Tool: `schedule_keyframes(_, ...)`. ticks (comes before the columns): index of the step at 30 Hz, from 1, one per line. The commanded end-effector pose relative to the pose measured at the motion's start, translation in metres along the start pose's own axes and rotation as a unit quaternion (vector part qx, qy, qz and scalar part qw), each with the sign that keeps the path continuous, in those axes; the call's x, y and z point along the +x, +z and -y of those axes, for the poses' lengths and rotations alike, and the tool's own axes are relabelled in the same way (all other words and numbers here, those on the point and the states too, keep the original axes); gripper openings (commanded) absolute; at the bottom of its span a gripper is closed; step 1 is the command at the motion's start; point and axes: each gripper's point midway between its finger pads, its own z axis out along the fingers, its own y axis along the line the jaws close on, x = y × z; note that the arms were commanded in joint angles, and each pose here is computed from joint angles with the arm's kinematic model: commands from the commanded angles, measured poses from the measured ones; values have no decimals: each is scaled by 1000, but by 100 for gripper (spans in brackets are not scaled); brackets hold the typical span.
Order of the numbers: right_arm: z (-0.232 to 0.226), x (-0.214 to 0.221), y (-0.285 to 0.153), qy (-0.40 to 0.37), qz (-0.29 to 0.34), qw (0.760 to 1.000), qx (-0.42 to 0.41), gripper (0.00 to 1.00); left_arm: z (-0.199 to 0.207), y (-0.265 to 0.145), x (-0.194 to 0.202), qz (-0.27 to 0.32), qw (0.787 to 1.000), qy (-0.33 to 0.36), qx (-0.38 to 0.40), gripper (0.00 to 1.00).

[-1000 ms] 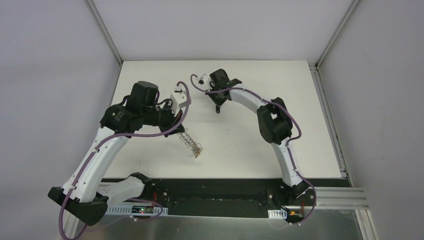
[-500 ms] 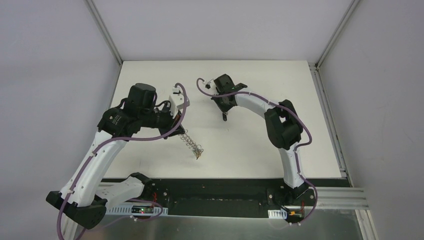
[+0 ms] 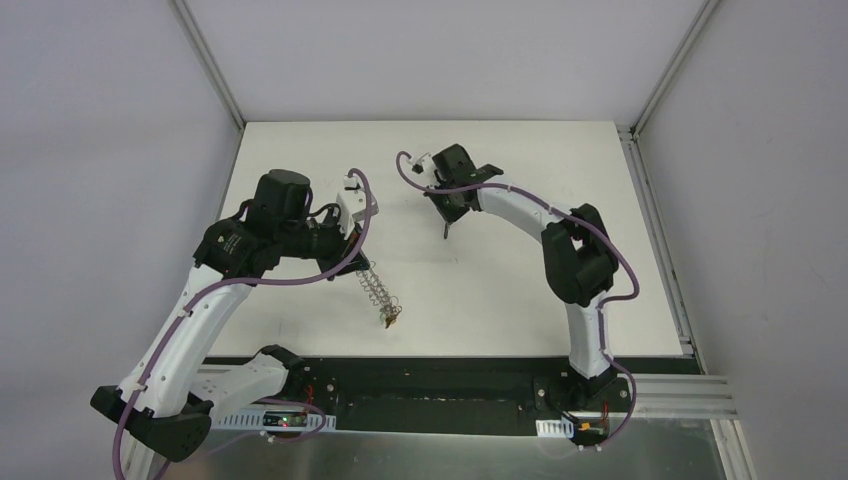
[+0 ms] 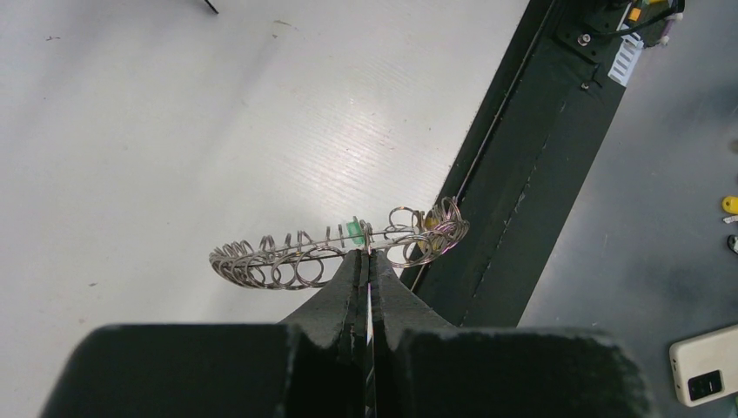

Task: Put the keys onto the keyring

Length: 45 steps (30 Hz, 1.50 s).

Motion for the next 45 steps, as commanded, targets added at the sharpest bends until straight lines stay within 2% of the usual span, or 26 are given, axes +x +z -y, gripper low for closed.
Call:
schedule_keyframes(1,-6,-7,-24,-9,21,1000,-9,0,0,-3,-10,26,1000,11,1,0)
schedule_keyframes(7,-13,18,-12,-1,-13,1000,-24,0,-1,-3,-8,24,1000,9,-1,0)
schedule_keyframes(16,-17,31,-20,-4,-23,999,-31,0,-2,-4,-8,27,1000,6,-4,0)
schedule_keyframes(22,-16,51,-21,-1,-41,999,-30,4,-1,-4,-8,30,1000,5,-2,0)
schedule_keyframes(31,-11,56,-29,11,-37,999,-32,17,-1,-4,-8,32,999,4,-1,0)
schedule_keyframes(45,-8,63,-22,12,-48,998,-33,18,-1,-4,-7,36,999,3,-2,0)
